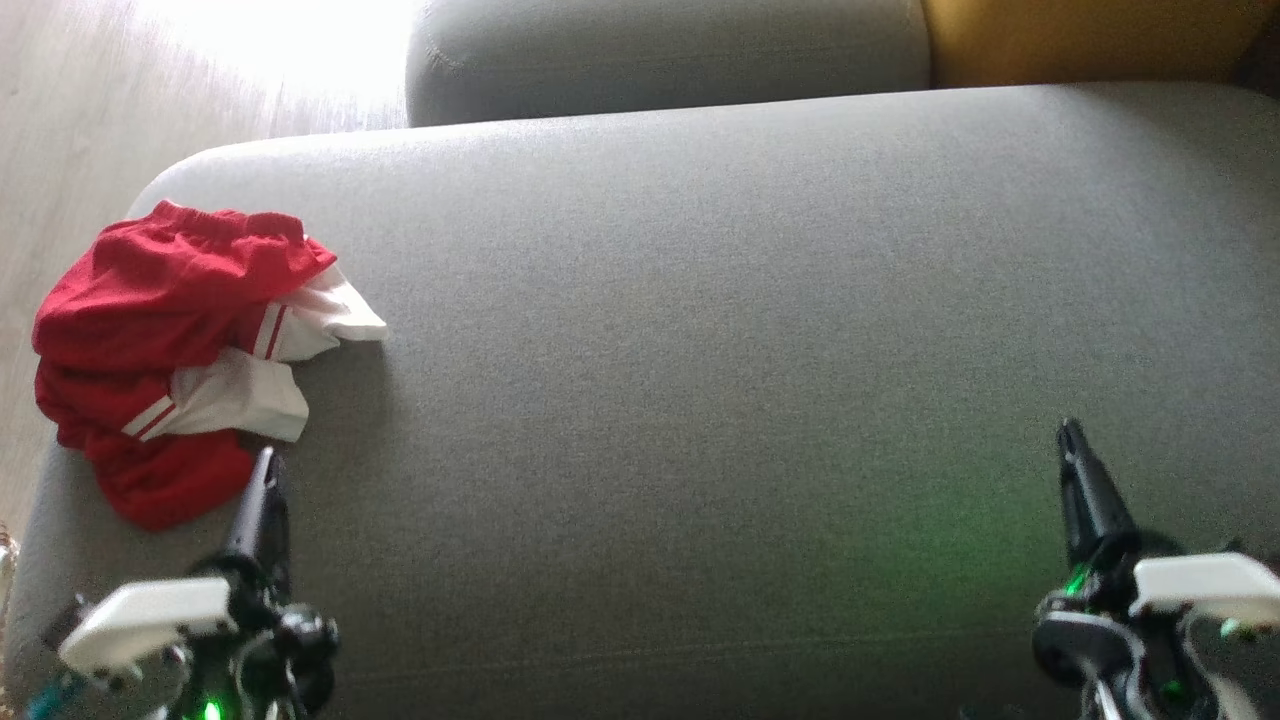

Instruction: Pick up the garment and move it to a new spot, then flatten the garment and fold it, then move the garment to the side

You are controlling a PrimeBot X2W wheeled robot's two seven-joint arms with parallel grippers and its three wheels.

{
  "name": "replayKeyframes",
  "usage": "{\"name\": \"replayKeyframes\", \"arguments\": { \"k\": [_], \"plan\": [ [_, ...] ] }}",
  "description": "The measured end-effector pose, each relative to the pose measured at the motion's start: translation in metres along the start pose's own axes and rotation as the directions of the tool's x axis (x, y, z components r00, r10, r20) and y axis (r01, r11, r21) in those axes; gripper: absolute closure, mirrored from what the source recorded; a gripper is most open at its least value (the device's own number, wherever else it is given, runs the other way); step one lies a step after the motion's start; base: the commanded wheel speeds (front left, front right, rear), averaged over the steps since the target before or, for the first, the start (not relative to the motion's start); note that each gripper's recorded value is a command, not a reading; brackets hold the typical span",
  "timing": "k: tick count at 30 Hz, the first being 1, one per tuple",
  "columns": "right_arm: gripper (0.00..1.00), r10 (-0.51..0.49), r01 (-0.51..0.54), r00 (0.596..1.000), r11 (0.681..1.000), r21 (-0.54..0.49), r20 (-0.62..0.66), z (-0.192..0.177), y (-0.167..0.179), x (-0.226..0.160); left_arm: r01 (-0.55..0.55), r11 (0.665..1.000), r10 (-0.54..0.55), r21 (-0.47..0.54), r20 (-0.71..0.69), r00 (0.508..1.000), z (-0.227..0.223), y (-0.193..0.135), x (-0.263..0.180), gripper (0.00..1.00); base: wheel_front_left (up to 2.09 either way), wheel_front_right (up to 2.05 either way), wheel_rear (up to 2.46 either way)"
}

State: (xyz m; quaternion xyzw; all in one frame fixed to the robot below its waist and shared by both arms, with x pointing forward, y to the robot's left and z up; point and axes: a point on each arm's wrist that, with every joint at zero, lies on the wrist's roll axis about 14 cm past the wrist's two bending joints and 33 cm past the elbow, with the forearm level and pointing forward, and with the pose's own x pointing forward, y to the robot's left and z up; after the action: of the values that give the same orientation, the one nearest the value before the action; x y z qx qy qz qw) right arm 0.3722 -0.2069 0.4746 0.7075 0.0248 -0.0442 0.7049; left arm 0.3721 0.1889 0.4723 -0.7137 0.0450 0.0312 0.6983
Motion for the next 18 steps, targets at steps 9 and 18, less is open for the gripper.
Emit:
{"name": "replayKeyframes", "arguments": {
  "k": [9,18],
  "plan": [
    [0.00,-0.141,0.141,0.990,0.990,0.012,-0.004,-0.006,-0.048,-0.022,-0.157,0.987,0.157,-0.024,0.009,0.988,-0.003,0.053,-0.026,0.00,0.00,0.00,0.00],
    [0.00,-0.128,0.128,0.992,0.991,-0.046,-0.002,-0.009,-0.043,-0.021,-0.137,0.989,0.137,0.054,0.002,0.991,-0.009,0.046,-0.023,0.00,0.00,0.00,0.00]
  ]
}}
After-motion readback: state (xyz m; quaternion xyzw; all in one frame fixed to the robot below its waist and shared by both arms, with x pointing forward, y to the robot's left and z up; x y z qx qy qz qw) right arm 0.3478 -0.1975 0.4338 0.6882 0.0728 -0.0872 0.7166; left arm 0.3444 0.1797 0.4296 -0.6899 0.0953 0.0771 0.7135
